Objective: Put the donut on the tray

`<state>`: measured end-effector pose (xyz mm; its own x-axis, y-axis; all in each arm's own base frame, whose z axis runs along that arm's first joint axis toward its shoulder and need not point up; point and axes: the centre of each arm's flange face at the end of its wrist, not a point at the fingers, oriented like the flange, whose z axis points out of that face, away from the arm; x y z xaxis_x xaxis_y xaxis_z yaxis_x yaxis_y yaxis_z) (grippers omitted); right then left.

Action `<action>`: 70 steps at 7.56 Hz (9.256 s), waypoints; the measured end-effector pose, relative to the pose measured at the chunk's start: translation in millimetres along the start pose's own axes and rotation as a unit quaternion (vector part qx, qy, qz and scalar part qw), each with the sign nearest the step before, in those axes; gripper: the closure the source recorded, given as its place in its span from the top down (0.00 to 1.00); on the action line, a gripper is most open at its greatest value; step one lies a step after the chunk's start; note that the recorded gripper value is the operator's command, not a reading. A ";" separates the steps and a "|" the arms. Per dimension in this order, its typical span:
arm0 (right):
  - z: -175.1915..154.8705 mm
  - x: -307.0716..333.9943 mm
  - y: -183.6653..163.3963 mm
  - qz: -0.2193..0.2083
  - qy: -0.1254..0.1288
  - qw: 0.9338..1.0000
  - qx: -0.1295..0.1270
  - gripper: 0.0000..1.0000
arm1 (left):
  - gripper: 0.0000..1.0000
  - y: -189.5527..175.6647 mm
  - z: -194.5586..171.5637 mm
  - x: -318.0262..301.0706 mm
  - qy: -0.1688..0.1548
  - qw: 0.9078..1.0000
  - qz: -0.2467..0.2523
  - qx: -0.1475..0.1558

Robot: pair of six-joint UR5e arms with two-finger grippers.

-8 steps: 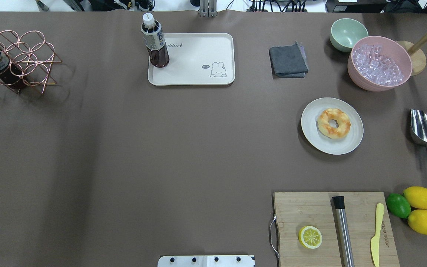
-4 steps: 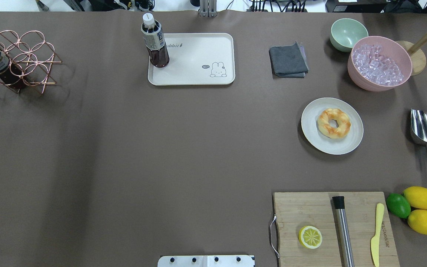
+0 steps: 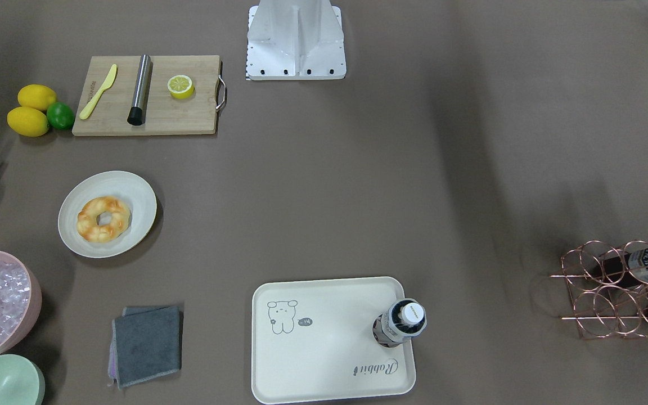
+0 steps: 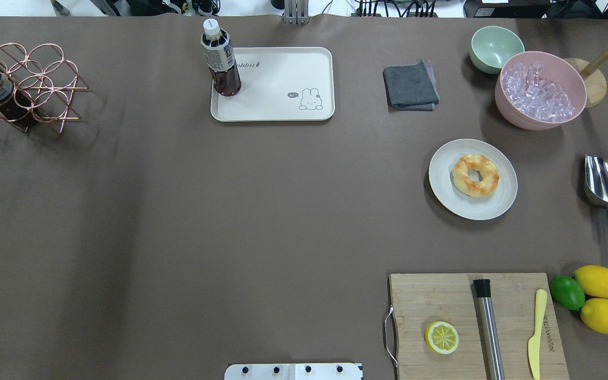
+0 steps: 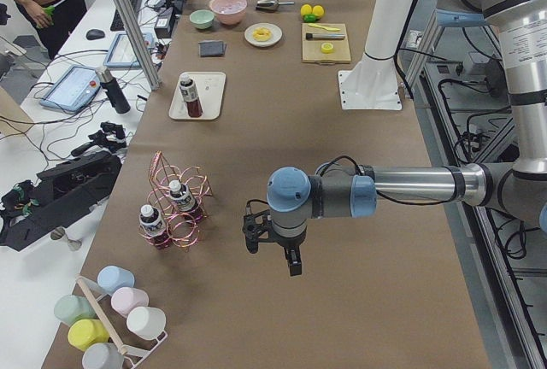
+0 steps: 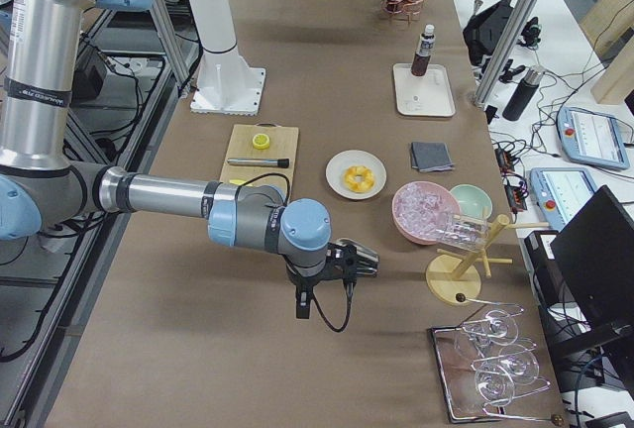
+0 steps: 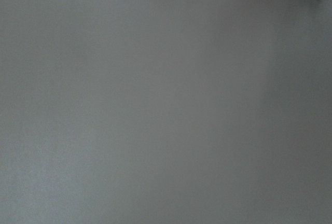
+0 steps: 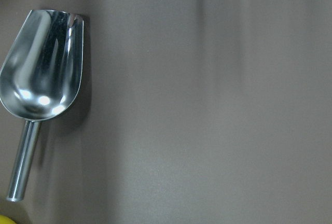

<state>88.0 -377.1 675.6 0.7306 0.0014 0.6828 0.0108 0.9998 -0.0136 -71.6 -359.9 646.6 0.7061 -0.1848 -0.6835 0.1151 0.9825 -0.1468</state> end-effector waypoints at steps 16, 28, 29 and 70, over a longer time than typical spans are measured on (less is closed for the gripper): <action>-9.4 -9.5 -5.8 -0.005 -0.001 1.000 0.010 1.00 | 0.98 3.3 2.4 -2.1 0.001 1.000 -0.004 -0.003; 30.1 -317.2 -109.6 0.095 -0.066 0.993 0.008 1.00 | 0.98 3.5 9.5 -9.3 -0.003 1.000 -0.010 -0.010; 44.3 -332.5 -104.4 0.095 -0.058 0.994 0.012 1.00 | 0.98 3.0 9.4 -8.6 -0.003 1.000 -0.009 -0.010; 54.1 -669.0 -255.6 0.315 -0.165 0.935 0.018 1.00 | 0.98 1.9 2.8 -1.2 -0.002 1.000 -0.003 -0.004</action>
<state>-440.5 -632.6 261.9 0.3342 0.5891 0.7357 -0.3783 0.7988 -0.4678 -70.3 -357.7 649.2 0.7086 -0.1900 -0.6796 0.1133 0.9812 -0.1561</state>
